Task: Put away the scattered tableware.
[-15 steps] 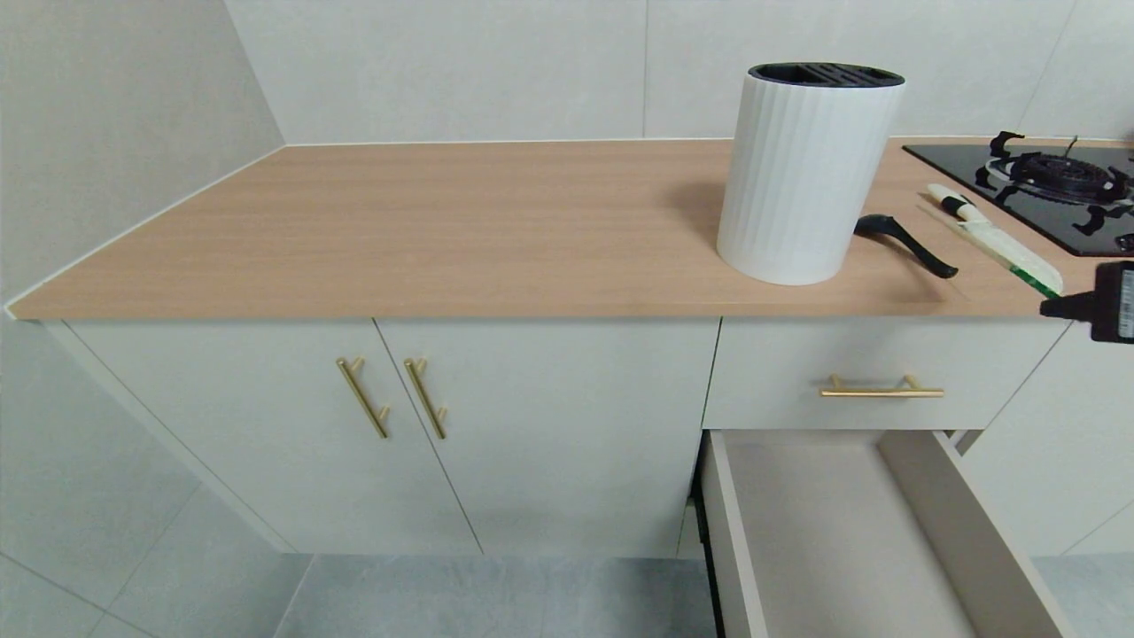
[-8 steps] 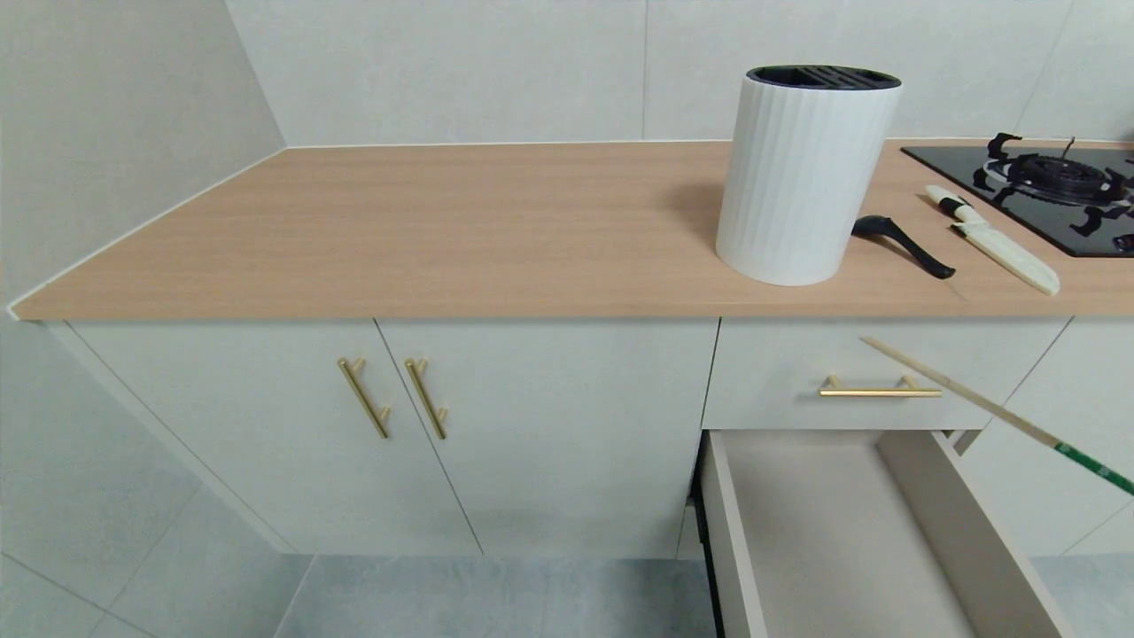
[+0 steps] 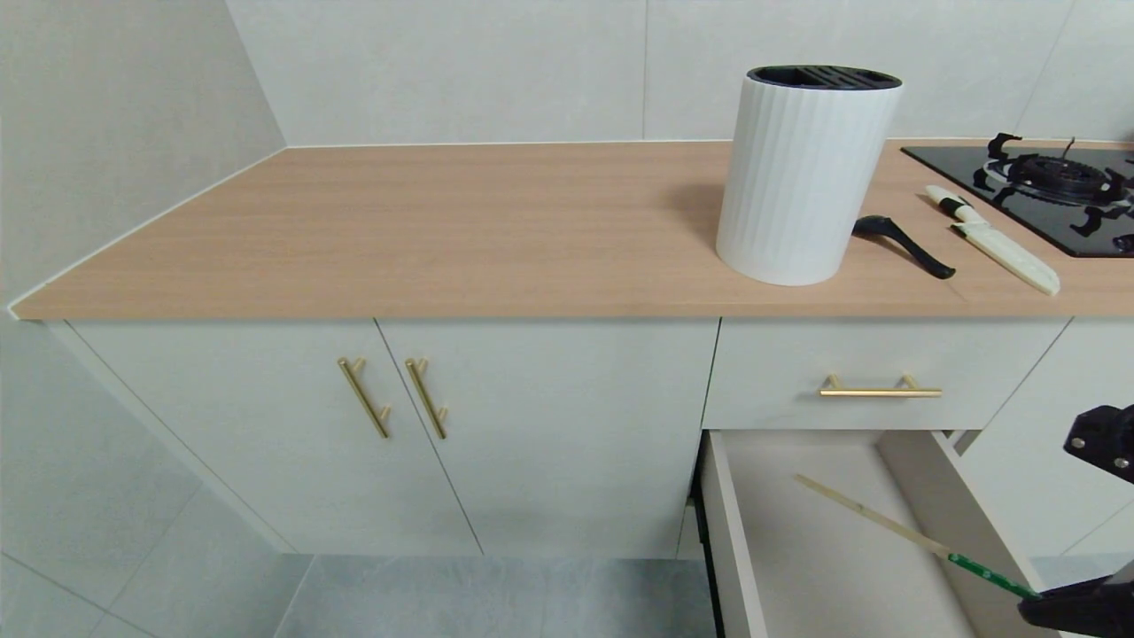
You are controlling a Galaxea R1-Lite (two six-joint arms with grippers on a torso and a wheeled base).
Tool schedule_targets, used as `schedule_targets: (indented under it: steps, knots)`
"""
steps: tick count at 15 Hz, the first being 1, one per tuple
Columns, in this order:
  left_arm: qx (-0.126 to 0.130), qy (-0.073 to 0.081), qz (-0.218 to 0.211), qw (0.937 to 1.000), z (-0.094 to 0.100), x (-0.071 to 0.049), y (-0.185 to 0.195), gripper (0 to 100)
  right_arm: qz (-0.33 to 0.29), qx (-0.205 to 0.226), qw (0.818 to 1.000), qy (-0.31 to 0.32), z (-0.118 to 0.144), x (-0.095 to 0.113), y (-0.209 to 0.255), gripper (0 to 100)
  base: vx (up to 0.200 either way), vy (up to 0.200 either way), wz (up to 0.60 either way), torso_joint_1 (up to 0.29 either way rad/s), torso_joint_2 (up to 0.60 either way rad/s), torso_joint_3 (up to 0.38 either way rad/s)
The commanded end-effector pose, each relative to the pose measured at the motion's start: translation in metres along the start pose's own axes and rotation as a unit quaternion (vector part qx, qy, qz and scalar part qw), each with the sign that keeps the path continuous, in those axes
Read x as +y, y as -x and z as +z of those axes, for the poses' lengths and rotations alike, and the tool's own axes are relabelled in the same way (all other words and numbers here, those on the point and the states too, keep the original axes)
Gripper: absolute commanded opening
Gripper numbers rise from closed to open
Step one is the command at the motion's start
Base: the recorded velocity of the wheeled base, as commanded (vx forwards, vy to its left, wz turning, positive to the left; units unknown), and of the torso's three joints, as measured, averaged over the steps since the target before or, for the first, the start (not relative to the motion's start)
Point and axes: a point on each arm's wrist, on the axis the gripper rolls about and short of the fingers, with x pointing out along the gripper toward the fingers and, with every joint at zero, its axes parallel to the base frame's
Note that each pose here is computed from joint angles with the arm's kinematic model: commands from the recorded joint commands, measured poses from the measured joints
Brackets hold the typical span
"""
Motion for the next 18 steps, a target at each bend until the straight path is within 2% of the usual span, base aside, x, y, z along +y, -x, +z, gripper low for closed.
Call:
schedule_targets:
  steps: [1,3,5,8,12,18]
  knots:
    - [0.001,0.0,0.0,1.0,0.0,0.0,0.0,100,-0.001,0.054,0.998,-0.013,0.009,-0.003,-0.024,0,0.0,0.0,0.0,0.0,0.0,0.0]
    - [0.001,0.0,0.0,1.0,0.0,0.0,0.0,100,-0.004,0.113,0.993,-0.044,0.017,-0.007,-0.053,0,0.0,0.0,0.0,0.0,0.0,0.0]
    - [0.001,0.0,0.0,1.0,0.0,0.0,0.0,100,-0.008,0.133,0.99,-0.055,0.023,-0.012,-0.072,0,0.0,0.0,0.0,0.0,0.0,0.0]
    - [0.001,0.0,0.0,1.0,0.0,0.0,0.0,100,-0.022,0.104,0.988,-0.11,0.034,-0.021,-0.089,0,0.0,0.0,0.0,0.0,0.0,0.0]
    - [0.001,0.0,0.0,1.0,0.0,0.0,0.0,100,-0.024,0.079,0.989,-0.119,0.036,-0.021,-0.091,0,0.0,0.0,0.0,-0.049,0.11,0.063]
    - [0.001,0.0,0.0,1.0,0.0,0.0,0.0,100,-0.032,0.061,0.991,-0.117,0.034,-0.021,-0.083,0,0.0,0.0,0.0,-0.183,0.43,0.241]
